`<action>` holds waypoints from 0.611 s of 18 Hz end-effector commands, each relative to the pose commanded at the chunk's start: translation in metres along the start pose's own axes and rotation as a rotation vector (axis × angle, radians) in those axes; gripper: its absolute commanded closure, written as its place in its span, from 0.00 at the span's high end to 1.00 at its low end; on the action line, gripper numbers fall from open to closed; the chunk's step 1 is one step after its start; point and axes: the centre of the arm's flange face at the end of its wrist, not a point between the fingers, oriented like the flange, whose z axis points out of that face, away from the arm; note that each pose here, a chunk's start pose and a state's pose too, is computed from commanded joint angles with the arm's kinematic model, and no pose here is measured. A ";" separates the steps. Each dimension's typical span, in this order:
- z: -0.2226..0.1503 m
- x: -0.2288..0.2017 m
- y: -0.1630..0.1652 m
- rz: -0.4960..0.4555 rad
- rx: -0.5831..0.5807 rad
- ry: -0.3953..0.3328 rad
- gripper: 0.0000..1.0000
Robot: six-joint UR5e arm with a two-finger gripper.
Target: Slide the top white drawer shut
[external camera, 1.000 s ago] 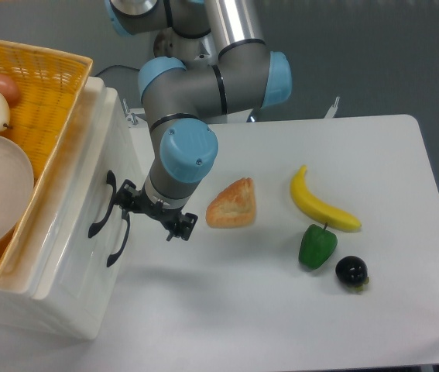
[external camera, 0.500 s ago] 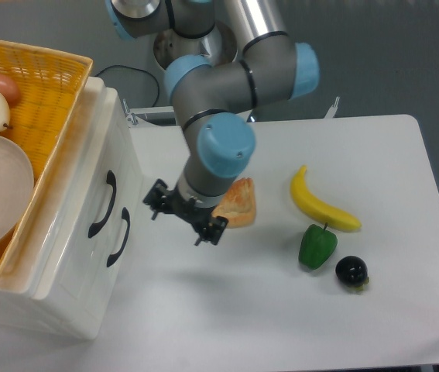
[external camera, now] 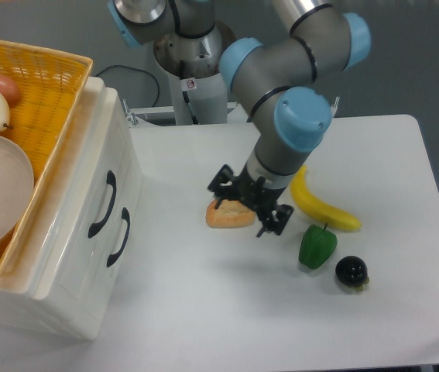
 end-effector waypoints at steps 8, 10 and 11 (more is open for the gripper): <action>-0.016 -0.036 0.056 0.128 -0.044 -0.038 1.00; -0.020 -0.043 0.060 0.153 -0.040 -0.063 1.00; -0.022 -0.049 0.066 0.159 -0.039 -0.077 1.00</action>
